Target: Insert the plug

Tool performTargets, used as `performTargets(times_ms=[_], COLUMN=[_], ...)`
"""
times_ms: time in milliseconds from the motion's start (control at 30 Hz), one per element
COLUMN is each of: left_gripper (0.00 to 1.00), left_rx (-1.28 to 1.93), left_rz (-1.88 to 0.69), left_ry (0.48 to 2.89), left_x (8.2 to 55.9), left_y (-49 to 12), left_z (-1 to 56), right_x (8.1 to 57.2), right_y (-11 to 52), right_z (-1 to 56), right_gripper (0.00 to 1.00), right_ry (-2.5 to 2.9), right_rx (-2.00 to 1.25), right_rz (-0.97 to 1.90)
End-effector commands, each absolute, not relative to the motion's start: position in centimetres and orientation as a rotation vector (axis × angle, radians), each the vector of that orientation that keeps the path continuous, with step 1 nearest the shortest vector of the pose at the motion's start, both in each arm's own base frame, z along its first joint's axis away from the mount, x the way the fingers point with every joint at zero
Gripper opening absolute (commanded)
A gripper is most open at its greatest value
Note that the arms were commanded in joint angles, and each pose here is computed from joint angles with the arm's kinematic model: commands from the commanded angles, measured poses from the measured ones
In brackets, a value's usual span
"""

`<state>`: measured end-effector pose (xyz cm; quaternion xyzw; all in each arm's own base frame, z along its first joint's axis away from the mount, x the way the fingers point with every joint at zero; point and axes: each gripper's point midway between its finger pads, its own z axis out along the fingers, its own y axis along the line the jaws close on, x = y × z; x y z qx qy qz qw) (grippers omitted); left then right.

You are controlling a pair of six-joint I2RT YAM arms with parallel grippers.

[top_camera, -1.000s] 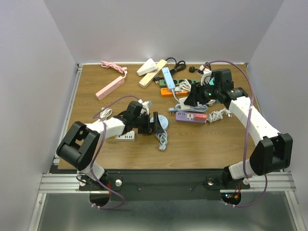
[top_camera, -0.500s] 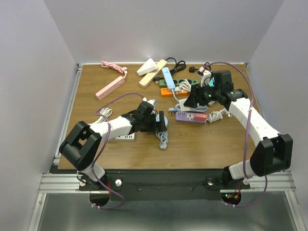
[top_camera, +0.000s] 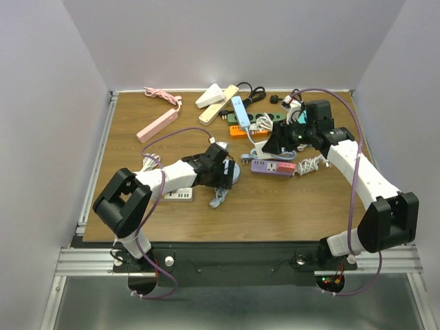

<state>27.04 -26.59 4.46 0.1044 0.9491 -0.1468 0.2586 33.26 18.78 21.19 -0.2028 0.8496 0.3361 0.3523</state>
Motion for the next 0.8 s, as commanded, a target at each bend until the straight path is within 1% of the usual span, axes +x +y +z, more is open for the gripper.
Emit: performTargets(times_ms=[0,133,300,400,567,700,767], left_gripper=[0.93,0.99,0.99,0.99,0.99,0.99,0.99], left_rx=[0.337,0.366,0.371,0.324,0.215,0.233,0.288], left_rz=[-0.056,0.036,0.113,0.176,0.142,0.131,0.073], left_ry=[2.596,2.597,2.601,2.577,2.532,2.518,2.507], left_x=[27.2,27.3,27.7,28.7,31.7,33.0,33.6], left_y=[-21.5,-20.3,-19.6,-18.3,-16.5,-16.5,-17.5], left_z=[4.9,5.4,5.2,5.9,7.4,7.3,7.0], right_x=[33.6,33.5,33.5,33.3,33.3,33.9,34.6], right_y=[19.6,20.3,21.7,23.1,24.8,25.6,25.9], right_z=[23.6,22.7,21.5,20.8,19.9,18.8,18.4], right_gripper=[0.01,0.00,0.00,0.00,0.00,0.00,0.00], right_ry=[2.079,2.071,2.056,2.026,1.986,1.988,1.992], right_rx=[-0.597,-0.664,-0.771,-0.870,-0.976,-1.020,-1.024], right_rz=[0.894,0.936,0.949,0.967,0.973,0.946,0.931])
